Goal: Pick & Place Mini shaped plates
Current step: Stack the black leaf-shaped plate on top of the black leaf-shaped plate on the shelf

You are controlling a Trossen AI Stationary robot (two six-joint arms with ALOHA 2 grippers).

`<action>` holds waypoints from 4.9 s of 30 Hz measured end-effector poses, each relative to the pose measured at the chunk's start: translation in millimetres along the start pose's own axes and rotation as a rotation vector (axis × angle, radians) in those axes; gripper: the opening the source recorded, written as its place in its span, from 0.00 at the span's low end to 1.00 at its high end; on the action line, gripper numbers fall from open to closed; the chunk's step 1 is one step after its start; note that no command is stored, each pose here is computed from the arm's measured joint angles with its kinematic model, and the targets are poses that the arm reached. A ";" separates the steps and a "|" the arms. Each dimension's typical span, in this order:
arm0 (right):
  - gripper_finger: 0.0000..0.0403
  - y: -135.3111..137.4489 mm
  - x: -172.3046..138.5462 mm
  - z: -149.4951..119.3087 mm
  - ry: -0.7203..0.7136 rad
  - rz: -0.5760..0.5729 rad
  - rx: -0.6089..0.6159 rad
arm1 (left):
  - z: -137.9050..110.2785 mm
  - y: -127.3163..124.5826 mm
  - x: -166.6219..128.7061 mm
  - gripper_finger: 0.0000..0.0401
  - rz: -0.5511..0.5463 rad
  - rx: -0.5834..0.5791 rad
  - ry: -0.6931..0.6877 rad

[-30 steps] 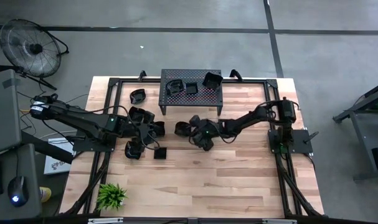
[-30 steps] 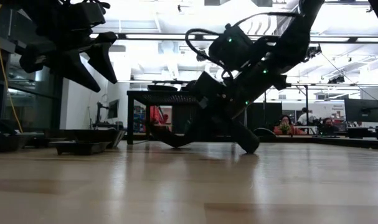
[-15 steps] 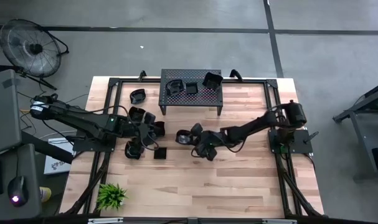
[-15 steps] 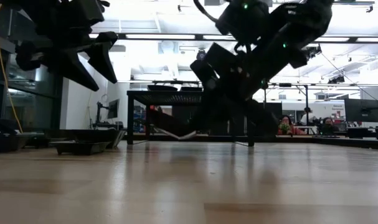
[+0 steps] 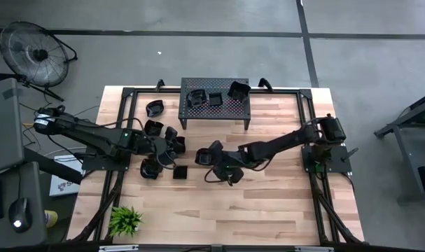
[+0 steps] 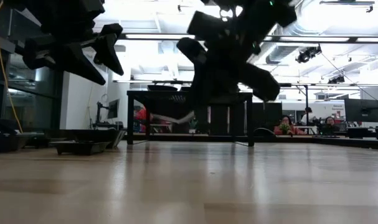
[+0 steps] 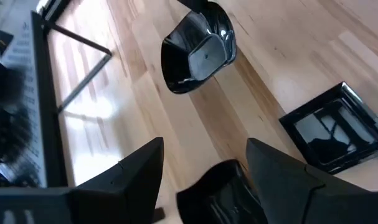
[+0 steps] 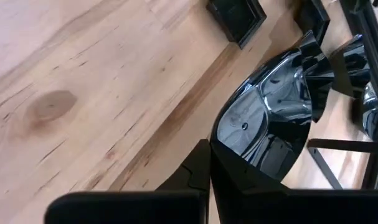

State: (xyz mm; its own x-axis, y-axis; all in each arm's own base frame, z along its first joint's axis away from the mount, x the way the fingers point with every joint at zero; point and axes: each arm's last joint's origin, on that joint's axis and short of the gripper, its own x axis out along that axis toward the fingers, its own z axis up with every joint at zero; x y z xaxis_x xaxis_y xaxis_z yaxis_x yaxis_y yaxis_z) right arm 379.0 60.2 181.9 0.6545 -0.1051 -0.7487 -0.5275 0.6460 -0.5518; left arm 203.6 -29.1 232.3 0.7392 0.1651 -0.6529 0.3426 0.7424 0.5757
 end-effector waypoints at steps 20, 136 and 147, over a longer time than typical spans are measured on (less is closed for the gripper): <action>0.00 -18.0 -24.3 21.9 0.115 -0.010 -0.029 | 10.8 -1.5 24.9 0.56 0.040 0.314 -0.017; 0.45 -27.0 -23.3 30.3 0.043 -0.112 0.005 | 34.6 -21.6 49.3 0.00 0.087 0.514 -0.105; 0.51 -25.0 -44.1 39.7 0.176 -0.367 0.058 | 32.9 -19.4 49.0 0.00 0.146 0.457 -0.037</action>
State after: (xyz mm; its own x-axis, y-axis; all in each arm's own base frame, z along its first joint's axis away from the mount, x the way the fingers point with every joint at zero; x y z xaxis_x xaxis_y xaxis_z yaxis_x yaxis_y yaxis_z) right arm 384.9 78.7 243.3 0.6885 -0.4607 -0.5601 -0.2415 0.5826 -0.7761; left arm 252.3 -56.8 205.4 0.8160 0.2175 -0.5356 0.4469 0.3505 0.8231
